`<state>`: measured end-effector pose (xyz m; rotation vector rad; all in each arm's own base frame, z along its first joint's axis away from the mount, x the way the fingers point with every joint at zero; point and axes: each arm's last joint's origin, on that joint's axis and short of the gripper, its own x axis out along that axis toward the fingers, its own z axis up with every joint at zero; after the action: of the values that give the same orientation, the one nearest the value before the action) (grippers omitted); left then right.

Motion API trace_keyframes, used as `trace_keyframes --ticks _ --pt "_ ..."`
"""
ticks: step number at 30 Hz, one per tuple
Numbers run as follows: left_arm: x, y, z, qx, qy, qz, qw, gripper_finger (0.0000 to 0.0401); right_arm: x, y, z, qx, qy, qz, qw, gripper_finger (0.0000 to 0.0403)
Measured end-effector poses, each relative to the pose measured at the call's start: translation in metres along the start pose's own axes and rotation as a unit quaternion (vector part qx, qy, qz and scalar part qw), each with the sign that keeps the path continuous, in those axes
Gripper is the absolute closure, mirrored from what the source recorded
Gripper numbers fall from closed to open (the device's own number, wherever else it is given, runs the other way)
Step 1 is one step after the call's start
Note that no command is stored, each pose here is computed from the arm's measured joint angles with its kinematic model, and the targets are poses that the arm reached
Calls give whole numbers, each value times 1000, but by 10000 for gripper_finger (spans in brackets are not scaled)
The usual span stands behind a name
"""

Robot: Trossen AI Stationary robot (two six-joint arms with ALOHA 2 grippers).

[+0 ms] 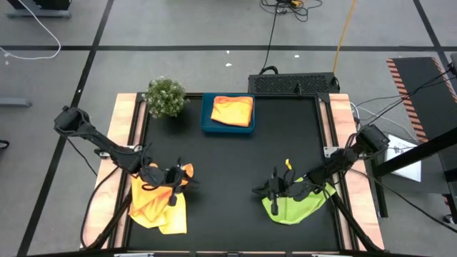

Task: Fold microfiber towels
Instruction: Fold the orange microfiber towel

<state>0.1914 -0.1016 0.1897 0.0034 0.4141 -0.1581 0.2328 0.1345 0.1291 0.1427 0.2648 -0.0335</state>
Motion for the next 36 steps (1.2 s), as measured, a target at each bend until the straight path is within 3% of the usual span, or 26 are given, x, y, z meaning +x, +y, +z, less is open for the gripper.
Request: trace_keyframes --ticks 6,13,17,22,25,28,31,36 --pt "-5 -14 -9 18 38 -58 997 316 12 12 17 -12 -8 3 1000 403" --pt "-11 -21 -15 -13 77 -14 997 316 37 32 36 -75 41 -5 996 403" --pt "-15 -22 -12 -55 125 23 990 316 37 32 33 -74 47 -9 996 403" --pt "-15 -23 -12 -56 145 62 986 316 38 24 30 -63 47 -42 996 403" --pt "-11 -23 -17 -63 157 74 983 316 38 21 30 -60 48 -46 996 403" --pt "-8 -25 -14 -97 175 53 978 316 39 21 30 -60 47 -47 996 403" --pt "-2 -34 0 -70 173 45 981 316 39 20 30 -59 47 -48 996 403" --pt "10 -45 22 -16 193 83 978 316 39 20 30 -61 47 -50 996 403"
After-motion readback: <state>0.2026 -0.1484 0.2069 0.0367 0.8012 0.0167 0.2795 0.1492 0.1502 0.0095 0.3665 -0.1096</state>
